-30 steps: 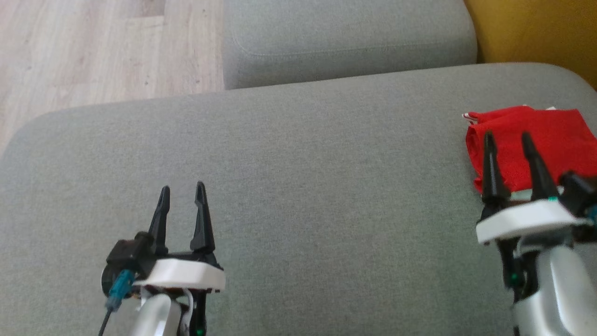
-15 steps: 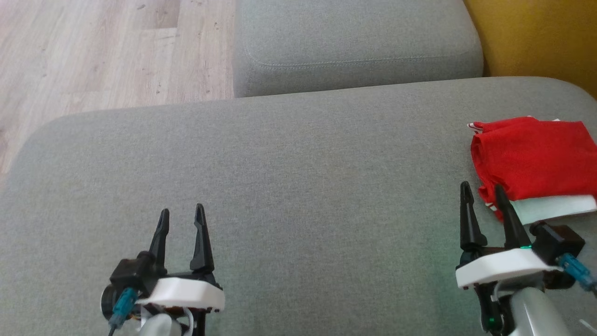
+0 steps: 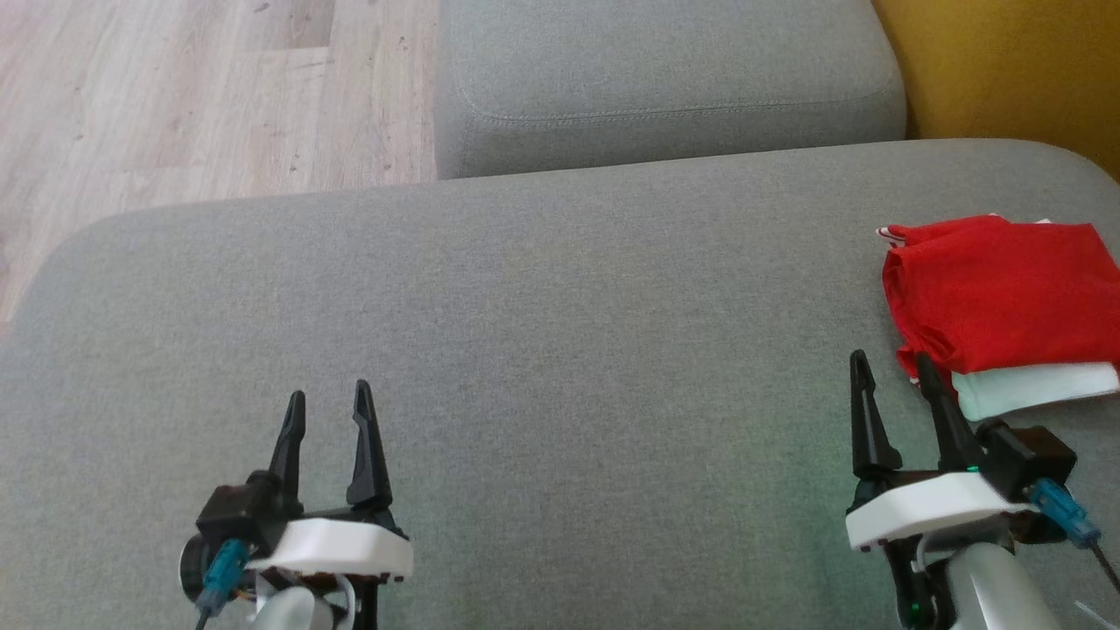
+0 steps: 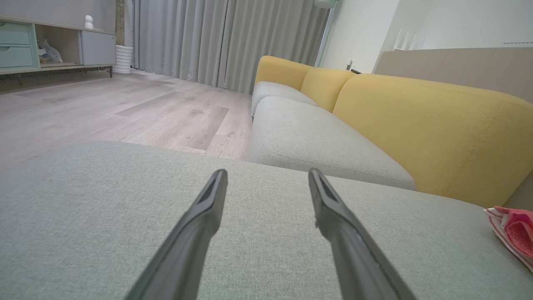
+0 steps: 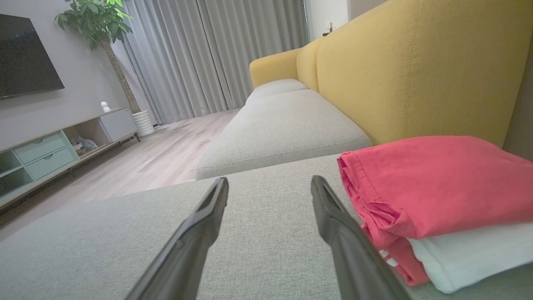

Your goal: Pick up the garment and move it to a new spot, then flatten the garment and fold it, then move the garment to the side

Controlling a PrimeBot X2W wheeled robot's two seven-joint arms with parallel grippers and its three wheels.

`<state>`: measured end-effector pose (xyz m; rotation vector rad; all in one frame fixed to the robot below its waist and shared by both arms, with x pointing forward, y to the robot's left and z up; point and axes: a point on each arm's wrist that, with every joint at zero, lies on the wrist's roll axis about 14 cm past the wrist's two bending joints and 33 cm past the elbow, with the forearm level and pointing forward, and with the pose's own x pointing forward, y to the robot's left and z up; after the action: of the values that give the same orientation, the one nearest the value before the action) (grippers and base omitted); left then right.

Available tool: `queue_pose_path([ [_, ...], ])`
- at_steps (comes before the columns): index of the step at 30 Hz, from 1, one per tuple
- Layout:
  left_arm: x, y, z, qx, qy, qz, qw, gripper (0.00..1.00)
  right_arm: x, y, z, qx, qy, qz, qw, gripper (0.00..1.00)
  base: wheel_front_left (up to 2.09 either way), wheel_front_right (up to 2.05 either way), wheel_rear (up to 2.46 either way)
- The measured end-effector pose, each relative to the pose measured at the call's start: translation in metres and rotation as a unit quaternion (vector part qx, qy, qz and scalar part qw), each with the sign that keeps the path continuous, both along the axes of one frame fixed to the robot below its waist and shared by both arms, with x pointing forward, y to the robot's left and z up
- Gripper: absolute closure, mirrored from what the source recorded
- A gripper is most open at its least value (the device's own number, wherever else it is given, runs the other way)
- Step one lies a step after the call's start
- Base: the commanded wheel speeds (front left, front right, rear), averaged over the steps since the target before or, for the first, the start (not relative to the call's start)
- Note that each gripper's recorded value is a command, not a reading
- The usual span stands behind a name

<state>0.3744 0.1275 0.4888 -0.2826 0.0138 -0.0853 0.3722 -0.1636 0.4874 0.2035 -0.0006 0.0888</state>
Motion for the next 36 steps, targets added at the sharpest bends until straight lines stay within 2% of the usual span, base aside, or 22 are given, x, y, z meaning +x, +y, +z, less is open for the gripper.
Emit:
queue_pose_path([
  [9,0.004,0.002,0.009,0.0,-0.013,0.007,1.0,0.0,-0.001,0.0,-0.003,-0.035,0.002,0.005,0.999,0.0,0.0,0.0,0.0],
  [22,0.003,0.006,-0.007,0.005,0.015,0.022,1.0,0.0,-0.001,-0.001,-0.004,-0.043,0.003,0.005,0.999,0.0,0.0,0.0,0.0],
  [34,0.003,0.006,-0.013,-0.027,0.026,0.019,0.999,0.0,0.0,-0.002,-0.003,-0.041,0.0,0.004,0.999,0.0,0.0,0.0,0.0],
  [35,0.004,0.006,-0.013,-0.031,0.026,0.02,0.999,0.0,0.0,-0.002,-0.003,-0.041,0.0,0.003,0.999,0.0,0.0,0.0,0.0],
  [36,0.004,0.004,-0.013,-0.06,0.027,0.012,0.998,0.0,-0.001,-0.002,-0.003,-0.041,0.001,0.003,0.999,0.0,0.0,0.0,0.0],
])
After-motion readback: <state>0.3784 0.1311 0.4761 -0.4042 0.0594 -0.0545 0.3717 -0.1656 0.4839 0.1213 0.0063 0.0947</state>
